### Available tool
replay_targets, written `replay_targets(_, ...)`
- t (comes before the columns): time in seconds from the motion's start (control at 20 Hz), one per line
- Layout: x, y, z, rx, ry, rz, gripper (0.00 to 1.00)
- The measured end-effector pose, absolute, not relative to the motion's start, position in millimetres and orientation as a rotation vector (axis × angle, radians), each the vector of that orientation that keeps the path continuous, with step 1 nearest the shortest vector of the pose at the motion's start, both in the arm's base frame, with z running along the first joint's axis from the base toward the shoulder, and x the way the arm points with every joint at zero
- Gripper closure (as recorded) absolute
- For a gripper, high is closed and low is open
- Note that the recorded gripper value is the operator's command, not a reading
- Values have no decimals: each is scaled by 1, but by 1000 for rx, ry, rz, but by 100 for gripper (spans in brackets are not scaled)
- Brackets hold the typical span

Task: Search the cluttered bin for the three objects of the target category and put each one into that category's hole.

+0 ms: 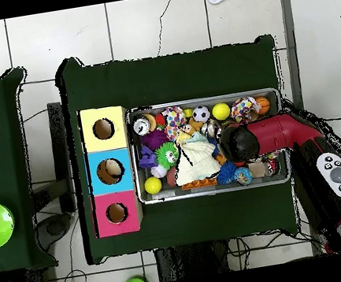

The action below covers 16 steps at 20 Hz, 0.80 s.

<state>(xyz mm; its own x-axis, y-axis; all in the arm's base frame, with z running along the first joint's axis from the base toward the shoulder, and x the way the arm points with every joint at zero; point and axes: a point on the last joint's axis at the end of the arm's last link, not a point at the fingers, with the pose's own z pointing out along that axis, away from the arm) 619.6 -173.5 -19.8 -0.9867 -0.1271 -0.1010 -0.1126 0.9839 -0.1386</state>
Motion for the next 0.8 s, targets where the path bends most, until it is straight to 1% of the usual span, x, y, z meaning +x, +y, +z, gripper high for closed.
replay_targets(0.8, 616, -173, -22, -181, 3026, -195, 0)
